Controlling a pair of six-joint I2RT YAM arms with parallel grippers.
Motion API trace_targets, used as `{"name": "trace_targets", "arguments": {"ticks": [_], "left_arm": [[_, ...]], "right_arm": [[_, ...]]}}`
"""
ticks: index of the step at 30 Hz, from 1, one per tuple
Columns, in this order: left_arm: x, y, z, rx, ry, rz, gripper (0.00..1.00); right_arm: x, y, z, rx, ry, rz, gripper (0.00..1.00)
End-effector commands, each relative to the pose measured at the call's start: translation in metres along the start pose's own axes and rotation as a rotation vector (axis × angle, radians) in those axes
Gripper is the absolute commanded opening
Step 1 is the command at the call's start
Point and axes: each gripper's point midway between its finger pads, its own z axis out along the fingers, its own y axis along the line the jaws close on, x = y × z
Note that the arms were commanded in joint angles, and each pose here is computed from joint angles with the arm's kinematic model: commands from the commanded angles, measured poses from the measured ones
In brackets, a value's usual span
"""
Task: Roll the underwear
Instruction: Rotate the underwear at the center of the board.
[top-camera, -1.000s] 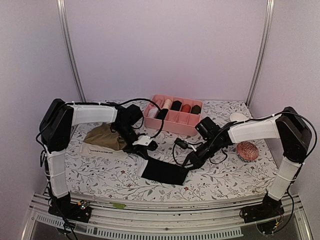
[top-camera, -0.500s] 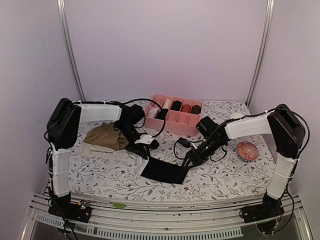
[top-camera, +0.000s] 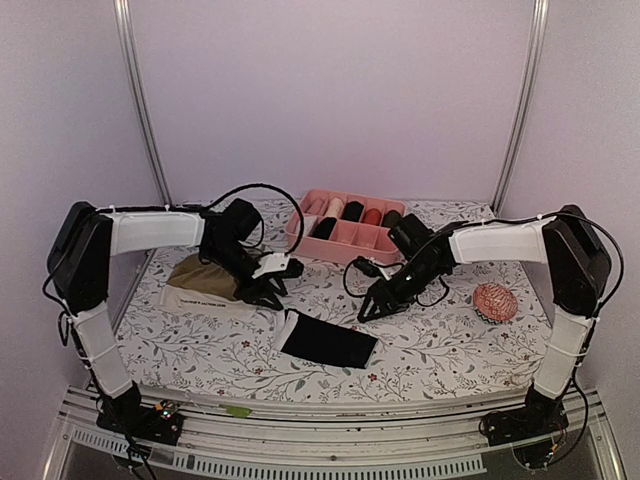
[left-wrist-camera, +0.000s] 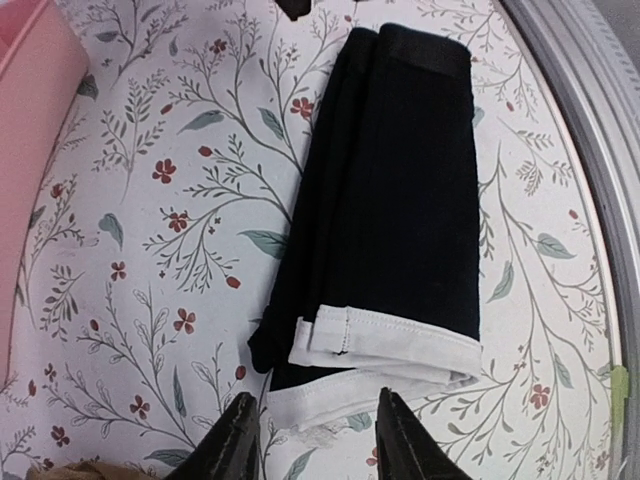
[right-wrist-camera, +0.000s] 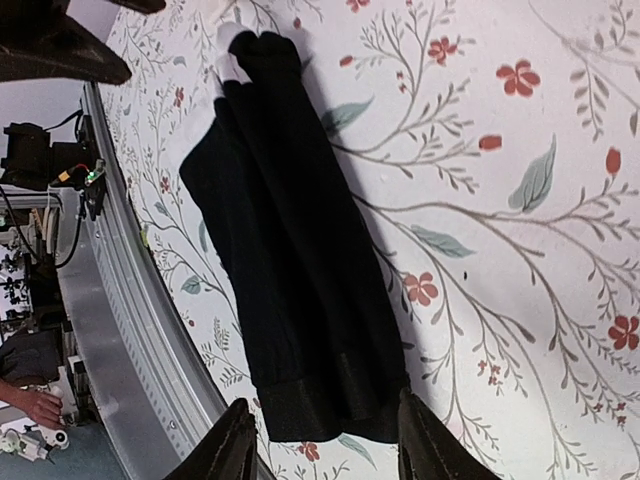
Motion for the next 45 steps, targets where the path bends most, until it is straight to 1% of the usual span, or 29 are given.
{"name": "trace_targets", "arguments": {"ticks": [1,2,3,4,5,8,11,14,16,20,23,27,28,30,31,32,34,36,38,41,43,45], "left_arm": [[-0.025,-0.002,-0.012,-0.078,-0.112,-0.079,0.40],[-0.028,-0.006,-0.013,-0.075,-0.128,-0.094,0.40],[-0.030,-0.011,-0.011,-0.066,-0.138,-0.113,0.40],[-0.032,-0.017,-0.007,-0.055,-0.141,-0.127,0.40],[-0.033,-0.022,-0.002,-0.047,-0.139,-0.136,0.40],[-0.030,-0.034,0.016,-0.055,-0.097,-0.174,0.40],[-0.025,-0.040,0.030,-0.080,-0.057,-0.226,0.38],[-0.018,-0.040,0.039,-0.106,-0.025,-0.245,0.38],[-0.006,-0.036,0.046,-0.126,0.024,-0.255,0.37],[0.011,-0.018,0.057,-0.172,0.103,-0.250,0.32],[0.021,-0.001,0.065,-0.196,0.138,-0.231,0.27],[0.033,0.026,0.075,-0.219,0.178,-0.199,0.22],[0.035,0.033,0.076,-0.226,0.184,-0.190,0.21],[0.039,0.051,0.076,-0.247,0.193,-0.173,0.21],[0.036,0.062,0.074,-0.261,0.188,-0.154,0.21],[0.034,0.069,0.073,-0.261,0.184,-0.143,0.22],[0.025,0.075,0.065,-0.241,0.151,-0.123,0.28],[0.016,0.076,0.051,-0.230,0.115,-0.114,0.35],[0.010,0.072,0.033,-0.218,0.076,-0.121,0.39],[0.006,0.060,0.007,-0.220,0.036,-0.138,0.40],[0.014,0.048,0.002,-0.215,0.046,-0.154,0.39],[0.029,0.030,0.006,-0.190,0.072,-0.178,0.38]], "right_arm": [[-0.019,0.017,-0.006,-0.029,-0.035,-0.043,0.50],[-0.018,0.019,-0.001,-0.033,-0.025,-0.049,0.52],[-0.016,0.018,0.004,-0.034,-0.010,-0.054,0.56],[-0.013,0.019,0.011,-0.036,0.013,-0.064,0.61],[-0.010,0.016,0.016,-0.031,0.031,-0.063,0.64],[0.000,0.004,0.029,-0.011,0.069,-0.058,0.65],[0.005,-0.008,0.035,0.029,0.086,-0.056,0.63],[0.011,-0.018,0.042,0.053,0.107,-0.047,0.57],[0.015,-0.023,0.045,0.067,0.117,-0.041,0.50],[0.025,-0.027,0.048,0.081,0.136,-0.024,0.37],[0.032,-0.023,0.052,0.074,0.145,-0.012,0.30],[0.042,-0.010,0.061,0.047,0.149,0.025,0.21],[0.042,-0.006,0.063,0.041,0.143,0.047,0.20],[0.042,0.003,0.067,0.030,0.131,0.075,0.14],[0.040,0.009,0.068,0.019,0.123,0.089,0.14],[0.037,0.016,0.067,0.001,0.114,0.125,0.17],[0.029,0.029,0.058,-0.036,0.077,0.160,0.36],[0.017,0.036,0.040,-0.046,0.015,0.181,0.47],[0.005,0.037,0.018,-0.058,-0.050,0.205,0.49],[-0.012,0.027,-0.009,-0.046,-0.150,0.225,0.51],[-0.017,0.018,-0.012,-0.018,-0.163,0.231,0.49],[-0.017,0.004,-0.002,0.030,-0.123,0.226,0.43]]}}
